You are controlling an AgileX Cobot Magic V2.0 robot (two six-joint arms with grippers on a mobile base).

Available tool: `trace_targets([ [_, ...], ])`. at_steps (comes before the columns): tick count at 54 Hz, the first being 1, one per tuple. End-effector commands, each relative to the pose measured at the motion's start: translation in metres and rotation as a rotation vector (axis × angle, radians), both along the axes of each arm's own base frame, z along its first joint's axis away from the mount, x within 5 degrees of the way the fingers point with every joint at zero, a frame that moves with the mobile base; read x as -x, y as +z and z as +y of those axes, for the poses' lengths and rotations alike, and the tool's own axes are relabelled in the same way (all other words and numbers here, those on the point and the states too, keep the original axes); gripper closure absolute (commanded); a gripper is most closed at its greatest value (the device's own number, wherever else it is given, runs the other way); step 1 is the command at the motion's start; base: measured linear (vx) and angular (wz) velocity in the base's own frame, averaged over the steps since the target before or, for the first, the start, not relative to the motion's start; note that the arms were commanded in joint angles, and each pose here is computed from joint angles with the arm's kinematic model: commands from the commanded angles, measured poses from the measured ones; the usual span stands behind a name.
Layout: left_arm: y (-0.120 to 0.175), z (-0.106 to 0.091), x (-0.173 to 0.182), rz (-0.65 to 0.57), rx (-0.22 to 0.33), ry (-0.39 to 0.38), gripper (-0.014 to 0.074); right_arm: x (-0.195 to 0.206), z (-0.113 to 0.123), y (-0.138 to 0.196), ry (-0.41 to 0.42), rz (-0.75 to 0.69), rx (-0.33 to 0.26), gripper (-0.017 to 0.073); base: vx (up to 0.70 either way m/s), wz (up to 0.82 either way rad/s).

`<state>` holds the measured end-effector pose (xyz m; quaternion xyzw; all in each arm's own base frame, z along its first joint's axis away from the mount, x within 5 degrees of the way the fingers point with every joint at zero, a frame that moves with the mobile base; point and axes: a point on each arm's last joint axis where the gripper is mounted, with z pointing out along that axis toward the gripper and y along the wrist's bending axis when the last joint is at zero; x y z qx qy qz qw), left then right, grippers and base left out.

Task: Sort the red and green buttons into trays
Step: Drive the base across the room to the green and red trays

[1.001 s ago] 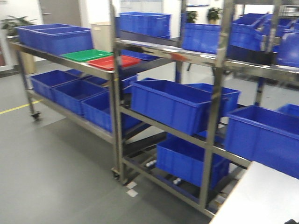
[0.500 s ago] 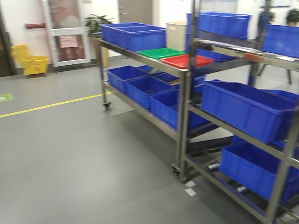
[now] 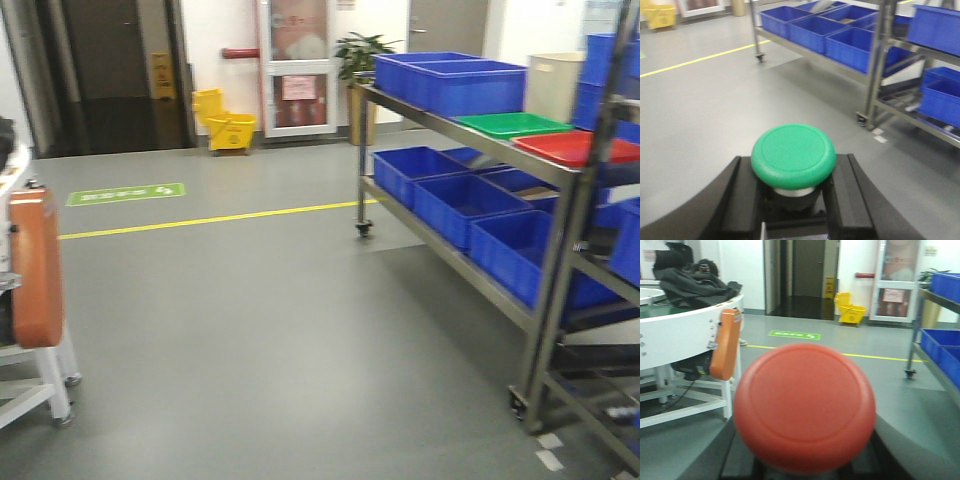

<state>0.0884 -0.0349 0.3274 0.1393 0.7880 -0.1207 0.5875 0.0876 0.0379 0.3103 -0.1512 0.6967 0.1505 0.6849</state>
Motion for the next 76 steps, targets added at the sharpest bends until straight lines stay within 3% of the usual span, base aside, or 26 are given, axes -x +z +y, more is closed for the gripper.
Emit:
trace_targets([
  [1, 0.0186, -0.0007, -0.0008, -0.112, 0.050, -0.002, 0.0594, -0.0010, -0.0027, 0.0107, -0.032, -0.032, -0.001, 0.0569, 0.20, 0.46],
  [23, 0.0189, -0.0007, -0.0008, -0.113, 0.051, -0.002, 0.0594, -0.0010, -0.0027, 0.0107, -0.032, -0.032, -0.001, 0.0569, 0.29, 0.31],
  [76, 0.0188, -0.0007, -0.0008, -0.112, 0.050, -0.002, 0.0594, -0.0012, -0.0021, 0.0104, -0.025, -0.028, -0.001, 0.0569, 0.50, 0.04],
])
